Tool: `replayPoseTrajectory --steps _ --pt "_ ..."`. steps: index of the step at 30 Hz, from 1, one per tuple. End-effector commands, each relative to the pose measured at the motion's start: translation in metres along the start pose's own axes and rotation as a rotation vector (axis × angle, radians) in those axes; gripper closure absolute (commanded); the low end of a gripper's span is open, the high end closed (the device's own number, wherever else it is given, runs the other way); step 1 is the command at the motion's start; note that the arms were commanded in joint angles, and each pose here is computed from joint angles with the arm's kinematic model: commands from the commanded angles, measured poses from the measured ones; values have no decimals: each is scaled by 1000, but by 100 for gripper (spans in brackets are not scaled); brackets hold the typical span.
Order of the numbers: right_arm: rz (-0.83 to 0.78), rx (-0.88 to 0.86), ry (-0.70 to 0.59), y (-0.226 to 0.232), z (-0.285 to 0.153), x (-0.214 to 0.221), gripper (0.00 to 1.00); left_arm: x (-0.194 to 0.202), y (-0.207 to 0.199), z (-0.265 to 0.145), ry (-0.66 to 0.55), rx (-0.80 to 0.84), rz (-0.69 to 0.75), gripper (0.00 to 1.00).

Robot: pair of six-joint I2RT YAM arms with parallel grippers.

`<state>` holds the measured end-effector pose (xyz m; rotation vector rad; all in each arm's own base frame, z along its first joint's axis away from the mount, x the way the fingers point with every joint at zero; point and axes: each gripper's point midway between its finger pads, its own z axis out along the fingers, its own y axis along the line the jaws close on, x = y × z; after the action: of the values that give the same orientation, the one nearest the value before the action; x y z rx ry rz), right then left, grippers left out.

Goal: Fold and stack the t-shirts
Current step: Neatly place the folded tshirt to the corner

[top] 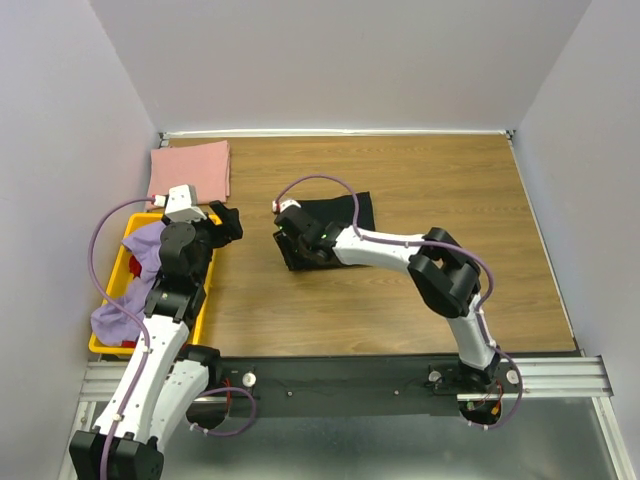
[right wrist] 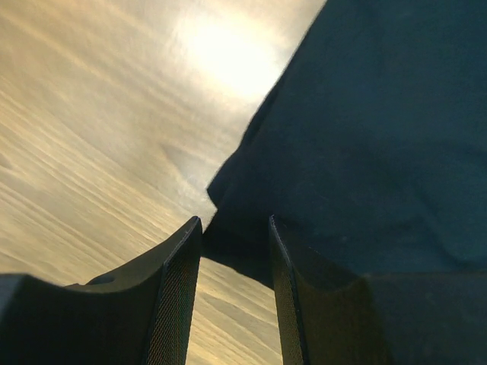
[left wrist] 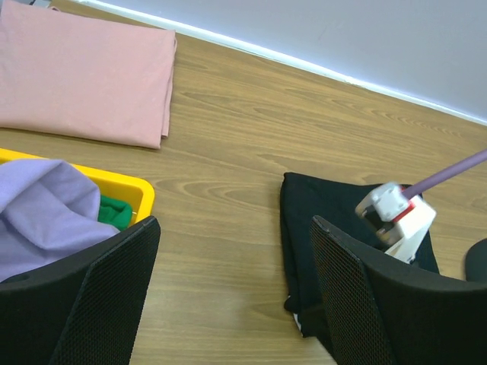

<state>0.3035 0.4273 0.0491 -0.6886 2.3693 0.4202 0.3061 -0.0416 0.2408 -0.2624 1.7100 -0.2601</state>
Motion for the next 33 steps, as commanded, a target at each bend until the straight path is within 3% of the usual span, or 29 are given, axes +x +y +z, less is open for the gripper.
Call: replayPoseTrajectory --steps 1,13,20,22,24,25,30,33 --pt "-88 54 67 2 10 23 52 -1 6 1 -6 -32 -10 13" --pt "-215 161 201 -6 20 75 39 5 7 5 18 -32 -10 14" --pt "-317 244 212 -14 12 81 41 9 9 7 37 -39 -13 14" --pt "-345 276 211 -17 12 83 47 11 10 8 43 -45 -13 14" --pt "-363 297 221 -22 12 88 59 13 11 8 48 -52 -18 14" --pt "-366 312 224 -25 12 90 71 16 14 10 62 -62 -19 14" --pt "-356 331 223 -29 10 94 99 37 21 17 149 -99 -35 14" --pt "-334 300 178 -22 3 82 99 50 20 21 206 -108 -68 14"
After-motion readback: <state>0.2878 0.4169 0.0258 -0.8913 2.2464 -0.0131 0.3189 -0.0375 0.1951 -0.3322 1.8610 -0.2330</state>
